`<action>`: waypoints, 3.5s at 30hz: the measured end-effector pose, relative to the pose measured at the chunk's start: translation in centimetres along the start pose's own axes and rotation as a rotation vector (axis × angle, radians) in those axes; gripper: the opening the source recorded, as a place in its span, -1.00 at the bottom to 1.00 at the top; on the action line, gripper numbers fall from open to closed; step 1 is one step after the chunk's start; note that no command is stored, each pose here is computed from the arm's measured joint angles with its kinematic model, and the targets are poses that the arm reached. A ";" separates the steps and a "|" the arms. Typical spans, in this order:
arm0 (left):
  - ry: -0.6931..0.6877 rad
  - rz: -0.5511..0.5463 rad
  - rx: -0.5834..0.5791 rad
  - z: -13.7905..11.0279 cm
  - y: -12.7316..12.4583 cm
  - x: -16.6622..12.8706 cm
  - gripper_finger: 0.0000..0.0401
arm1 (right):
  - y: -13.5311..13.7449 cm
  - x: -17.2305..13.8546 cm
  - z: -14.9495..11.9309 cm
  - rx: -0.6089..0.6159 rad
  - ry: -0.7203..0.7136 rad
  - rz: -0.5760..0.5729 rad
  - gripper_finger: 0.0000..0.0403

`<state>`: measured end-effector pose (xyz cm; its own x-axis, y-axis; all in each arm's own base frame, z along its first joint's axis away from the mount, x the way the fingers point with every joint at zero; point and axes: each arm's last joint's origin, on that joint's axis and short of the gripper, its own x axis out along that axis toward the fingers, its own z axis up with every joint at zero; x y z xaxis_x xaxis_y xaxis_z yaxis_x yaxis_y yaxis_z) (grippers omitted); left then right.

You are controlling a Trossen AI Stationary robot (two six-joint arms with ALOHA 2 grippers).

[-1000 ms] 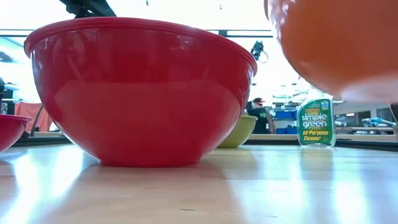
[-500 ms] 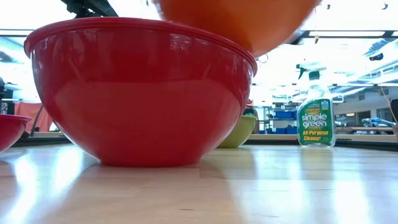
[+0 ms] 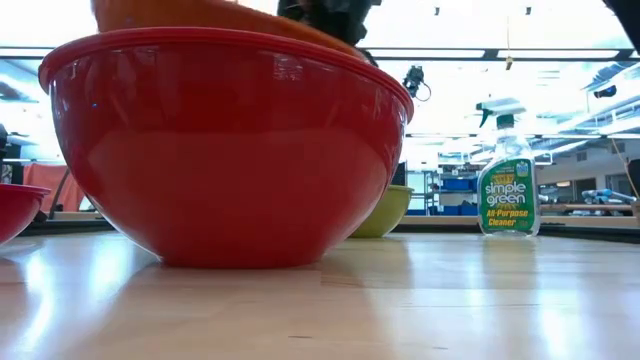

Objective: Nest bowls inside each other
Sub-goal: Stack the orange bowl on top of the red bowl, then stack the green bowl on top of the orange bowl

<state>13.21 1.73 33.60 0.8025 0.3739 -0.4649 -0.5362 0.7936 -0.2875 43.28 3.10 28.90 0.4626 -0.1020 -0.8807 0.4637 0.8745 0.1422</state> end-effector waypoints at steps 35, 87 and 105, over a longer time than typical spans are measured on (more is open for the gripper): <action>0.001 0.000 0.006 0.0 0.0 0.0 -0.13 | -0.7 5.8 -0.5 -0.078 0.183 0.026 -0.65; 0.010 0.001 -0.024 -0.1 0.0 0.1 -0.13 | -20.6 0.2 2.0 0.114 0.188 -0.231 -0.07; -0.012 0.035 -0.034 0.0 0.1 0.1 -0.13 | -28.9 2.2 0.6 0.345 0.207 -0.295 -0.06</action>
<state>13.21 1.83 33.55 0.7862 0.4072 -0.4648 -0.5725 0.7631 -0.2998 31.41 -22.67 23.09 0.1310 -0.1948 -0.9721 0.7912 0.6113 -0.0159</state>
